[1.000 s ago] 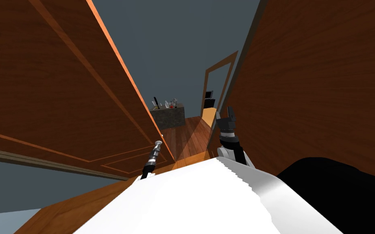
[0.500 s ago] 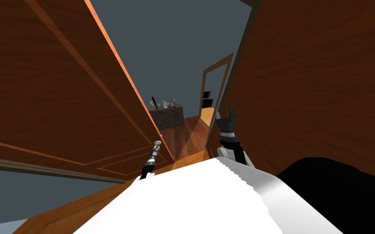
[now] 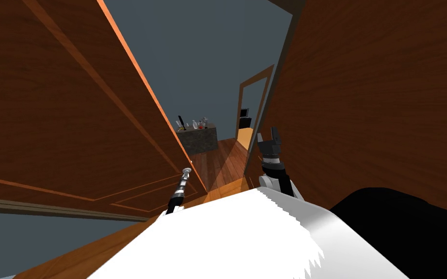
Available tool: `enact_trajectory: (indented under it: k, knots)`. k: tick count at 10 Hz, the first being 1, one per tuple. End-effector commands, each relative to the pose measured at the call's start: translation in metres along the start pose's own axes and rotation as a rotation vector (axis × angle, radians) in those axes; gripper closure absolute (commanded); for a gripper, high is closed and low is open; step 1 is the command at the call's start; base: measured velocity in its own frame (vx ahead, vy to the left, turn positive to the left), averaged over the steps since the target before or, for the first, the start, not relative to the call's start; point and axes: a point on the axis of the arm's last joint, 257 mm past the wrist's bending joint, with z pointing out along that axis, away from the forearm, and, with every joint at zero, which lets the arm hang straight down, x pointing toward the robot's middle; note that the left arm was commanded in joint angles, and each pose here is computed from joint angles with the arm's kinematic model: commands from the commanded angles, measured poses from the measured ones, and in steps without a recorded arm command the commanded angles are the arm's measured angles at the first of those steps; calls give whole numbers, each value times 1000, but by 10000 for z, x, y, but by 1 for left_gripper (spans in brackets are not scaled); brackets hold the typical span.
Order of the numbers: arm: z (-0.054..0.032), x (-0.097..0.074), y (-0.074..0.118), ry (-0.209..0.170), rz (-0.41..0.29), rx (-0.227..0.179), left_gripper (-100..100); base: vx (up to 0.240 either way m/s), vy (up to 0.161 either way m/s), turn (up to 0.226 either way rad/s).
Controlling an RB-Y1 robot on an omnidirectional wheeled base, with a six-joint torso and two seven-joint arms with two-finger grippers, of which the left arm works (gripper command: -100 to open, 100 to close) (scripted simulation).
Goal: Pull the door open
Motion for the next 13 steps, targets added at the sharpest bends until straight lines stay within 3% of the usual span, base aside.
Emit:
enact_trajectory:
  k: [1, 4, 13]
  knots:
    - [1, 51, -28, 0, -66, 2, 100, -40, 9, -78]
    - [-1, 31, -14, -7, -123, -2, 100, -30, 8, -58]
    - [-15, -91, 76, -52, -400, -22, 100, -41, 9, -80]
